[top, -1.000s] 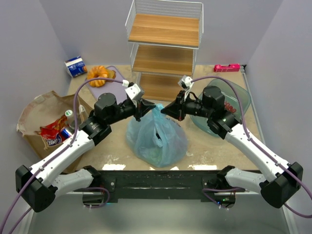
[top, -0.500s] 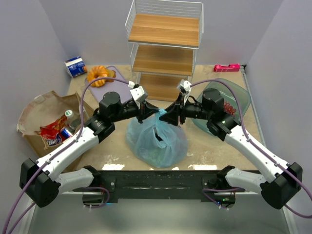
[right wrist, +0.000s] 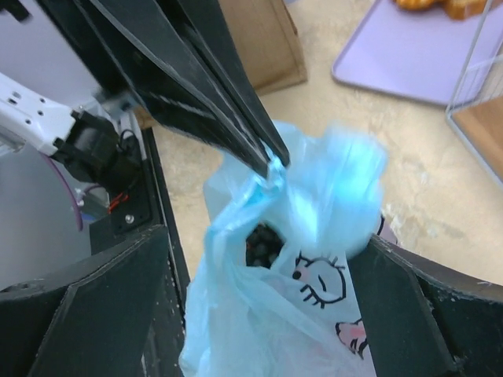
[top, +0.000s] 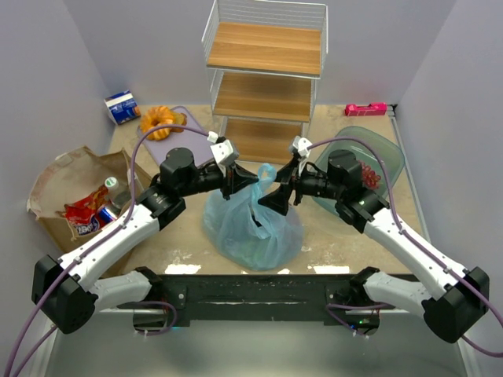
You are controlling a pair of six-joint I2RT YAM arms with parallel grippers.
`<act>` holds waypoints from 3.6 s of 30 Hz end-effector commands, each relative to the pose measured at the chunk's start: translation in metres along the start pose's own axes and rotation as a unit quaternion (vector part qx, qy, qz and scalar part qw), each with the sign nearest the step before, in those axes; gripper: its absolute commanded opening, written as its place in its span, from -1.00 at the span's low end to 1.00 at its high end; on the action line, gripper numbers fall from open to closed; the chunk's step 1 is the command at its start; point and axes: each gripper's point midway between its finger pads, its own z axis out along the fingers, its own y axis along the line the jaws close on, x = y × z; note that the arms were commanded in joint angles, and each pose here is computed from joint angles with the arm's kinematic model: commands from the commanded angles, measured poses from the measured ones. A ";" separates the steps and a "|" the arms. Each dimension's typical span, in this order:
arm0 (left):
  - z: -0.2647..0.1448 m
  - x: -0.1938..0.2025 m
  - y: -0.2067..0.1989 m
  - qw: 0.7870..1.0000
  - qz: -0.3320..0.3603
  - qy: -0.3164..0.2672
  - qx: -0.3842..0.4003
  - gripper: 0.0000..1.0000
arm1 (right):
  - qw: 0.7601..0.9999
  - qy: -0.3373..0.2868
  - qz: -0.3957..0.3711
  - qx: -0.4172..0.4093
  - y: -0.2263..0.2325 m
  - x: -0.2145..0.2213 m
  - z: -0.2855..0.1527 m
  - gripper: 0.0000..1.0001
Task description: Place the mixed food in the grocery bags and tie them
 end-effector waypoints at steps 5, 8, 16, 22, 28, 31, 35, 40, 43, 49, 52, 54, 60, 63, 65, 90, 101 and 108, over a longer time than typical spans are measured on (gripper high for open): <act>-0.004 -0.009 -0.002 1.000 0.022 -0.020 0.005 -1.00 | 0.999 -0.019 -0.029 -0.022 0.000 0.007 0.003 0.97; -0.006 -0.011 -0.004 0.999 0.025 -0.023 0.007 -1.00 | 0.998 -0.026 -0.035 -0.038 0.001 0.008 0.008 0.97; -0.015 -0.024 -0.005 0.998 0.038 -0.041 -0.008 -1.00 | 0.998 -0.011 -0.030 -0.060 -0.004 0.012 0.023 0.16; -0.022 -0.033 -0.002 0.997 0.047 -0.048 -0.027 -0.84 | 0.997 -0.016 -0.021 -0.077 0.004 0.016 0.020 -0.88; -0.048 -0.038 0.019 0.996 0.052 -0.040 -0.067 0.84 | 0.998 -0.020 -0.033 -0.058 0.004 0.011 0.012 -1.00; -0.062 -0.030 0.033 0.995 0.045 -0.032 -0.084 0.84 | 0.998 -0.018 -0.037 -0.056 0.003 0.008 0.011 -1.00; -0.066 -0.017 0.034 0.995 0.045 -0.024 -0.088 0.78 | 0.998 -0.017 -0.038 -0.053 0.001 0.006 0.011 -1.00; -0.069 -0.009 0.025 0.996 0.041 -0.014 -0.073 0.61 | 0.998 -0.016 -0.041 -0.051 0.000 0.002 0.011 -1.00; -0.061 0.007 0.018 0.999 0.024 0.003 -0.032 0.41 | 0.998 -0.010 -0.046 -0.050 -0.001 0.000 0.011 -1.00; -0.043 0.037 0.013 0.998 -0.026 0.043 0.032 -0.01 | 0.997 0.008 -0.057 -0.059 -0.003 -0.004 0.016 -1.00; -0.036 0.036 0.012 0.998 -0.031 0.034 0.053 -0.03 | 0.996 0.036 -0.044 -0.063 -0.004 0.004 0.019 -1.00; -0.033 0.037 0.011 0.997 -0.037 0.035 0.062 -0.03 | 0.995 0.046 -0.059 -0.064 -0.008 0.005 0.022 -1.00; -0.030 0.038 0.007 0.995 -0.046 0.034 0.077 0.06 | 0.993 0.082 -0.054 -0.072 -0.010 0.017 0.029 -1.00; -0.027 0.043 0.002 0.993 -0.056 0.039 0.097 0.10 | 0.991 0.096 -0.052 -0.077 -0.009 0.024 0.036 -1.00; -0.024 0.044 -0.001 0.992 -0.057 0.043 0.102 0.12 | 0.990 0.102 -0.054 -0.076 -0.010 0.026 0.038 -1.00; -0.016 0.057 -0.006 0.992 -0.054 0.044 0.103 -1.00 | 0.988 0.128 -0.068 -0.048 -0.005 0.033 0.032 -0.49; -0.018 0.056 -0.028 0.989 -0.028 0.037 0.138 -1.00 | 0.996 -0.002 0.079 -0.048 -0.013 -0.014 0.014 0.84; -0.019 0.056 -0.036 0.987 -0.019 0.035 0.153 -1.00 | 0.993 -0.008 0.103 -0.056 -0.028 -0.015 0.035 0.86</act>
